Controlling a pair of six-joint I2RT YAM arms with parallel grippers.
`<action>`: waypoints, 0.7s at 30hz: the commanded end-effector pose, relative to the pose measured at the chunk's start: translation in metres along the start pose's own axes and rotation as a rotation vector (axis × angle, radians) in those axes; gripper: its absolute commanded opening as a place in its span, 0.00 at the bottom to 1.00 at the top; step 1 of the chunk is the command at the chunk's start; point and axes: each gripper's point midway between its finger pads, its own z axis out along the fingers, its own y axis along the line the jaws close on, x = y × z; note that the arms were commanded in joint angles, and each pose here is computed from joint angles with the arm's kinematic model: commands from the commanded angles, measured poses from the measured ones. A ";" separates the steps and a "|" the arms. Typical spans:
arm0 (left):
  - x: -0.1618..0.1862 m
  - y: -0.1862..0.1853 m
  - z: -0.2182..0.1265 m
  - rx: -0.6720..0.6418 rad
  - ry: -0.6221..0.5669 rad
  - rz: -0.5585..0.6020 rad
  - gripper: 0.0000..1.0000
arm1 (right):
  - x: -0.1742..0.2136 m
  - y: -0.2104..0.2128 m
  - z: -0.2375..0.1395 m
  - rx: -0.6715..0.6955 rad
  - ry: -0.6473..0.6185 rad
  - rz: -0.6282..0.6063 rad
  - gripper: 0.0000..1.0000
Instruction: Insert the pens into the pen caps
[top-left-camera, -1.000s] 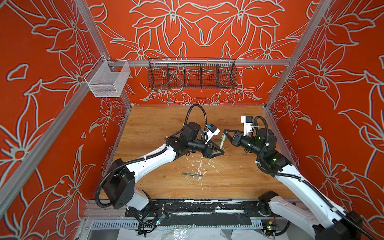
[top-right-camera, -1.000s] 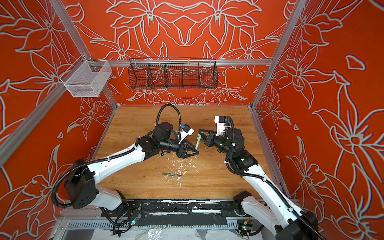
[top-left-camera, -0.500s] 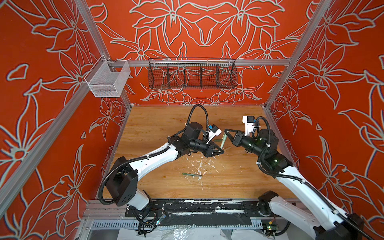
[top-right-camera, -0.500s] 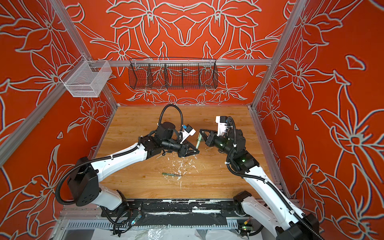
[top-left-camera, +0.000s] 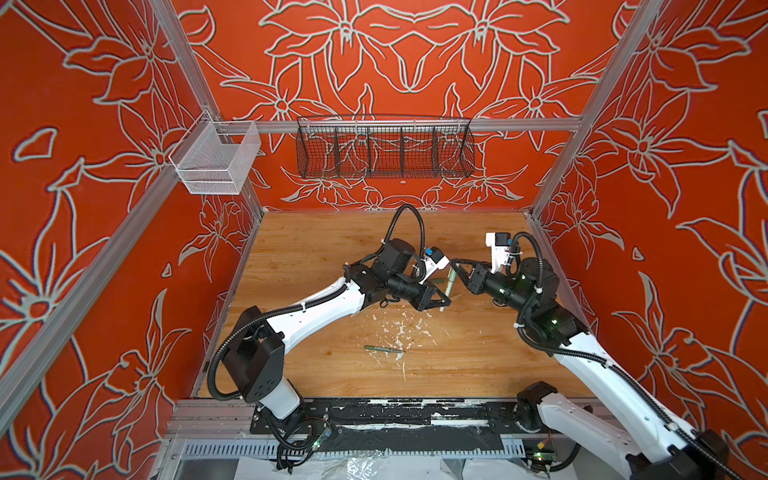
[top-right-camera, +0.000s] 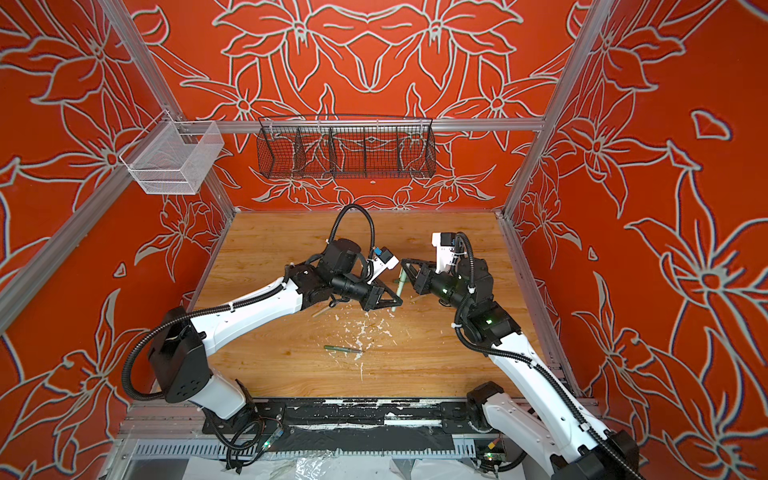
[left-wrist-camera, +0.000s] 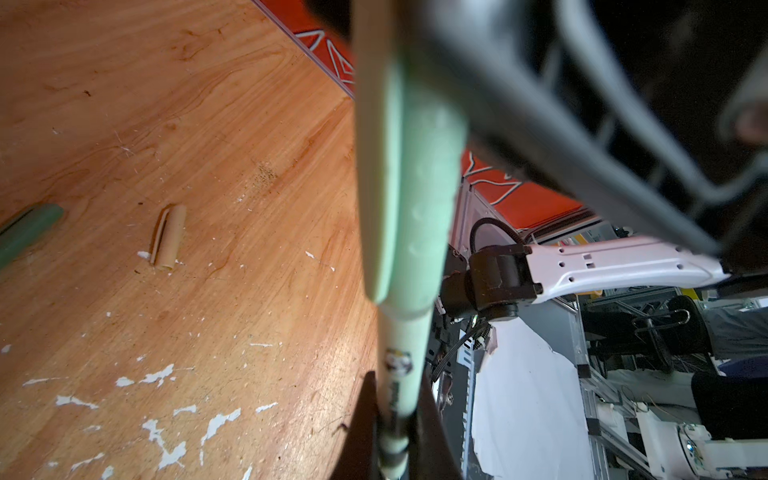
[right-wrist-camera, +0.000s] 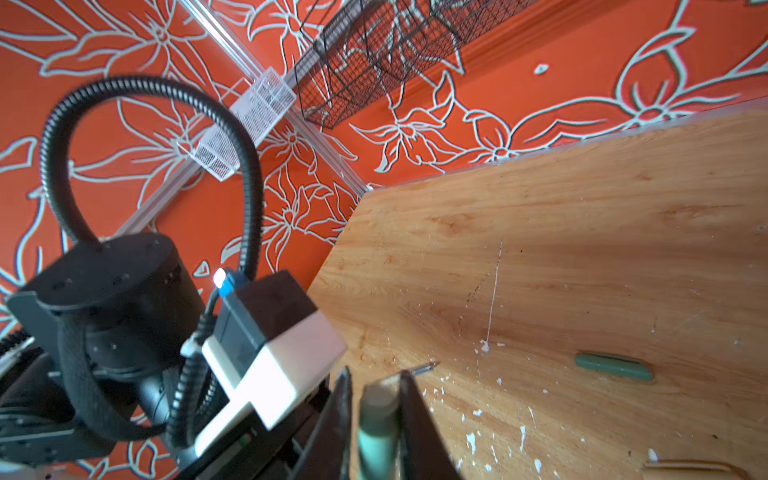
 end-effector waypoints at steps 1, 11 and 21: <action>-0.014 0.005 0.001 -0.014 -0.027 0.021 0.00 | 0.004 0.018 -0.011 -0.053 0.037 -0.023 0.38; 0.000 -0.007 -0.006 0.042 -0.028 0.053 0.00 | -0.010 0.021 -0.020 -0.008 0.017 -0.061 0.41; 0.000 -0.025 -0.026 0.055 -0.067 0.122 0.00 | -0.008 0.017 -0.020 -0.004 0.045 -0.052 0.41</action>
